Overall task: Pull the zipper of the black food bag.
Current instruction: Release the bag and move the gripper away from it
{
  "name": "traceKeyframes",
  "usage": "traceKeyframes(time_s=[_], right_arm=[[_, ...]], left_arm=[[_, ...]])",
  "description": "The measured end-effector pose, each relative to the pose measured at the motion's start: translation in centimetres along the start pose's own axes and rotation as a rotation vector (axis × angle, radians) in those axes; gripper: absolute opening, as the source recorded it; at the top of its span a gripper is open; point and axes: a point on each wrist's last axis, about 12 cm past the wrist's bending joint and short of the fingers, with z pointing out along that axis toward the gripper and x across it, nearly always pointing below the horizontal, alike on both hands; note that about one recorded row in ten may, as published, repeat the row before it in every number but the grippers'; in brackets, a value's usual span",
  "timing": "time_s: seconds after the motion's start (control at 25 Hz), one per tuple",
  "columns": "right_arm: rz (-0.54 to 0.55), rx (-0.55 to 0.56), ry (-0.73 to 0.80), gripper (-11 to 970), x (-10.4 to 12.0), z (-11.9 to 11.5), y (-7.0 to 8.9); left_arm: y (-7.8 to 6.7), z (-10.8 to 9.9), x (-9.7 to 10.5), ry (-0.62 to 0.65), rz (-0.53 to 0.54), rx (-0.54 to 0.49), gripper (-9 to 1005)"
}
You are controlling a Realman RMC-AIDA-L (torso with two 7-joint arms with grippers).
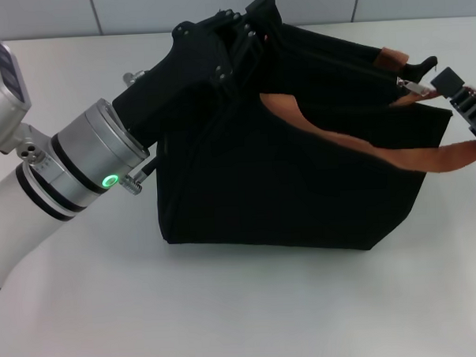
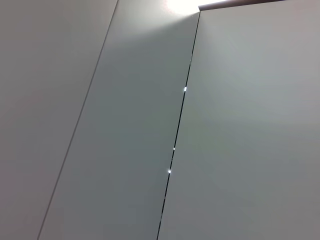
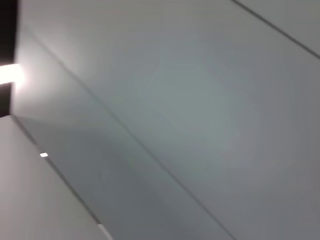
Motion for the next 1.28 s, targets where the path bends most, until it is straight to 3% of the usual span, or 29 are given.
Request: traceKeyframes(time_s=[0.28,0.48,0.72,0.92,1.28], right_arm=[[0.001,-0.070,0.015,204,0.1,0.8,0.6],[0.052,-0.093,0.046,405,0.5,1.3,0.7],[0.078,-0.216,0.132,640,1.0,2.4,1.7],[0.025,-0.320,0.104,642,0.6,1.8,2.9],[-0.077,-0.285,0.016,644,0.0,0.0,3.0]], left_arm=[[-0.2,-0.2,0.2,0.000,-0.010,-0.002,77],[-0.3,-0.3,0.2,-0.001,-0.012,-0.001,78],[-0.3,-0.3,0.2,0.001,-0.012,-0.003,79],[0.1,-0.7,0.3,0.010,-0.005,-0.032,80],[0.8,-2.8,0.9,0.066,0.001,-0.125,81]])
